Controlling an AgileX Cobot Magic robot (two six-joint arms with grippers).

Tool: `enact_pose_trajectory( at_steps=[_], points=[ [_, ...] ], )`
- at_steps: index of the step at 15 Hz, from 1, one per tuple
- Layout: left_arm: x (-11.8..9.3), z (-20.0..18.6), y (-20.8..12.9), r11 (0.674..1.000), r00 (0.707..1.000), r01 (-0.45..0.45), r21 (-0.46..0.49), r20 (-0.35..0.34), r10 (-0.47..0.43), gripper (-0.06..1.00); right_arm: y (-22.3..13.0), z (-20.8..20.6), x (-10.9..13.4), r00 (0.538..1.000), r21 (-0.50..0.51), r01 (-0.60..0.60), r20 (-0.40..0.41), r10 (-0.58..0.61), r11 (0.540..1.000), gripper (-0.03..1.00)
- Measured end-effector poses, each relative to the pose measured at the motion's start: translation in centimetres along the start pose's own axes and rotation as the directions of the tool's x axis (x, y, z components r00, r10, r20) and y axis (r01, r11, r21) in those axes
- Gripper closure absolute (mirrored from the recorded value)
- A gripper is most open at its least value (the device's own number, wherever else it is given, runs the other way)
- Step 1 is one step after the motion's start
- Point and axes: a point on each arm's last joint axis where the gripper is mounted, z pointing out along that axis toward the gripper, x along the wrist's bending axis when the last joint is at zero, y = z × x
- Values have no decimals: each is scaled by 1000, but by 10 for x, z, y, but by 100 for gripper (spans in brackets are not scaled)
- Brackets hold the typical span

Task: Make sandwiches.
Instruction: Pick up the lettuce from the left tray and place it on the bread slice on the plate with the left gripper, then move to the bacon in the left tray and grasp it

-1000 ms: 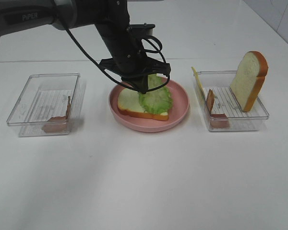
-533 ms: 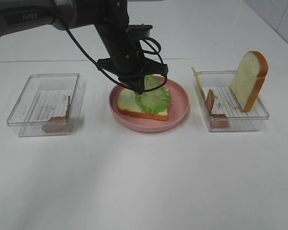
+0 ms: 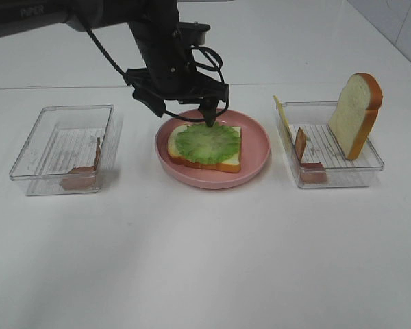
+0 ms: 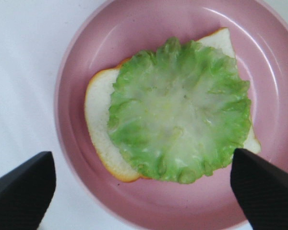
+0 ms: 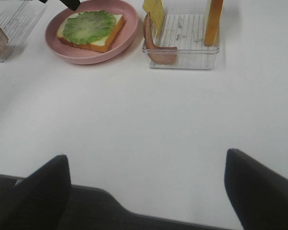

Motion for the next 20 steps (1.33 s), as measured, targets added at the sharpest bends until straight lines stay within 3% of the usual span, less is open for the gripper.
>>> enact_pose_trajectory(
  at_steps=[2,4,6,9,11,12,14,16,20],
  points=[
    [4,-34,1,1000,999,-18,6,-47,18,-3,0,0,0,1000,0,0,0,0,1000,12],
    [13,-58,-1,999,991,-15,42,-132,21,-4,0,0,0,1000,0,0,0,0,1000,12],
    [13,-60,-2,999,990,-15,45,-138,21,-4,0,0,0,1000,0,0,0,0,1000,12],
    [16,-74,-16,997,997,15,82,-81,-8,-4,0,0,0,1000,0,0,0,0,1000,12],
    [38,-95,-30,993,995,66,100,-86,-57,-4,0,0,0,1000,0,0,0,0,1000,12],
    [64,-113,-39,988,988,122,94,-107,-112,-4,0,0,0,1000,0,0,0,0,1000,12],
    [90,-129,-46,981,977,180,78,-126,-169,-4,0,0,0,1000,0,0,0,0,1000,12],
    [118,-127,-54,961,961,257,105,-132,-242,-4,0,0,0,1000,0,0,0,0,1000,12],
    [114,-99,-56,951,965,256,176,-103,-241,-4,0,0,0,1000,0,0,0,0,1000,12]
  ],
)
